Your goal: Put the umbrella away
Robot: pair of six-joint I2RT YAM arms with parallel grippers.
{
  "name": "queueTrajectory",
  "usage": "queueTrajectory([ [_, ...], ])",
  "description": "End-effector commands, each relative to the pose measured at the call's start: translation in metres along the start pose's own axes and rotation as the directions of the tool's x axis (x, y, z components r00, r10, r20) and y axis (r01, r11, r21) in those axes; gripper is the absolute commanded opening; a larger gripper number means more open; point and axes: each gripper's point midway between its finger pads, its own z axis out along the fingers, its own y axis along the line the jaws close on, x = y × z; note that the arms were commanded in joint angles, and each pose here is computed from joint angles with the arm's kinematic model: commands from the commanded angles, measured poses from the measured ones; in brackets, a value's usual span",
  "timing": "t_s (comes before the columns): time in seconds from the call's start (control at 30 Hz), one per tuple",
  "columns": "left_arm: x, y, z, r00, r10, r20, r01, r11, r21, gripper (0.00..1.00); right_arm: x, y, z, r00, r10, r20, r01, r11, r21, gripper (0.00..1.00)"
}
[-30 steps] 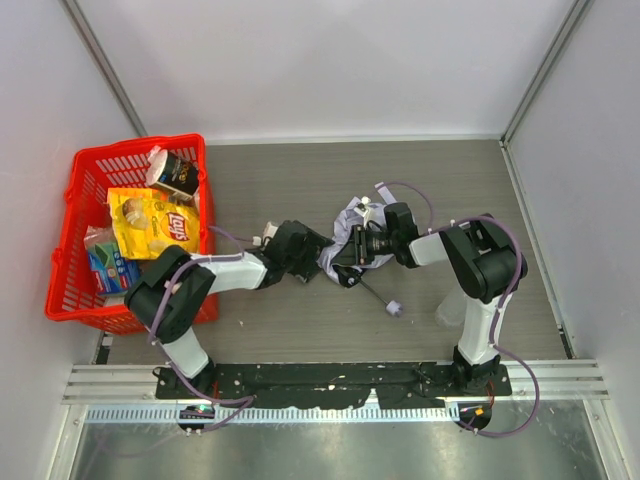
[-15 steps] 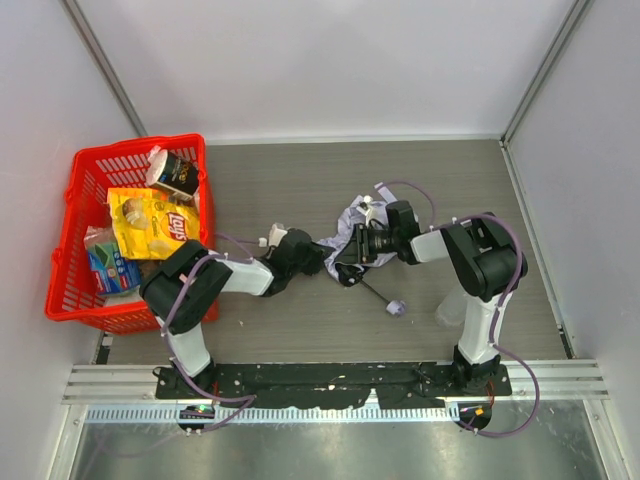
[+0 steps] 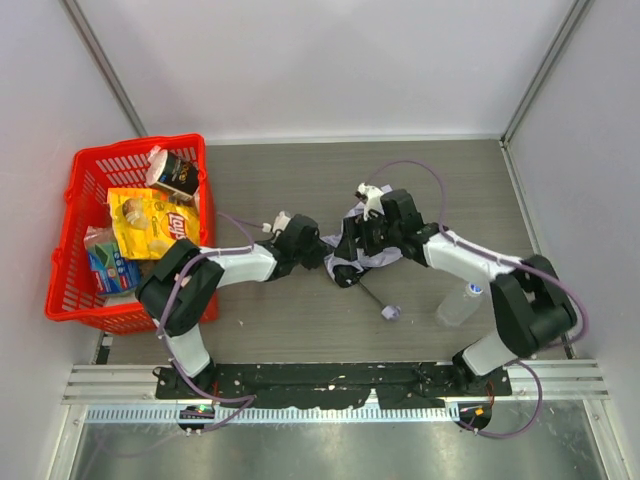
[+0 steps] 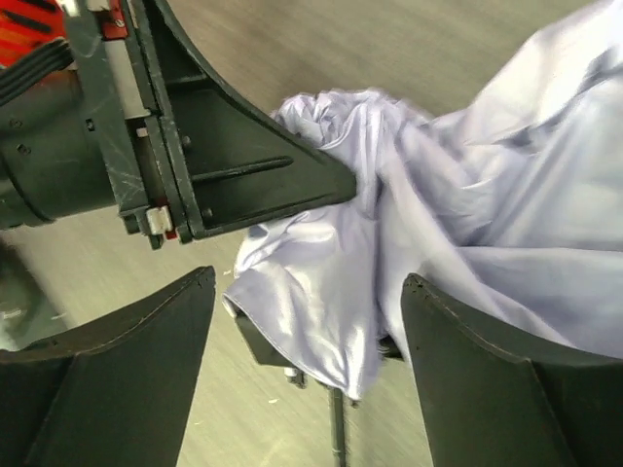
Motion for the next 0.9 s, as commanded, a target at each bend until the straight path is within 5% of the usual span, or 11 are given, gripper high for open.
queueTrajectory([
  [0.0,0.01,0.068,-0.016,0.987,0.127,-0.095,-0.149,0.95,-0.274,0.0,-0.016,0.009,-0.032,0.933,-0.345,0.101,0.31,0.915,0.258,0.83],
  [0.03,0.01,0.07,-0.017,0.987,0.126,-0.099,-0.15,0.945,-0.29,0.0,-0.037,0.012,-0.042,0.894,-0.409,0.18,0.337,0.882,0.33,0.84],
  [0.17,0.007,0.073,-0.023,0.987,0.106,-0.118,-0.142,0.922,-0.36,0.0,-0.019,0.02,-0.04,0.794,-0.588,0.157,0.467,0.754,0.461,0.85],
  [0.4,0.004,0.082,-0.027,0.99,0.046,-0.136,-0.1,0.9,-0.424,0.0,-0.002,0.047,-0.018,0.682,-0.714,0.157,0.507,0.617,0.601,0.85],
  [0.57,0.0,0.085,-0.03,0.994,0.027,-0.106,-0.072,0.89,-0.45,0.0,0.006,0.044,0.012,0.682,-0.72,0.125,0.518,0.597,0.612,0.84],
  [0.73,-0.005,0.088,-0.033,0.996,0.024,-0.082,-0.061,0.876,-0.479,0.0,0.013,0.01,0.022,0.701,-0.713,0.008,0.451,0.452,0.769,0.78],
  [0.87,-0.003,0.091,-0.031,0.997,0.004,-0.078,-0.041,0.875,-0.482,0.0,0.025,-0.005,0.02,0.727,-0.686,0.009,0.4,0.434,0.807,0.53],
])
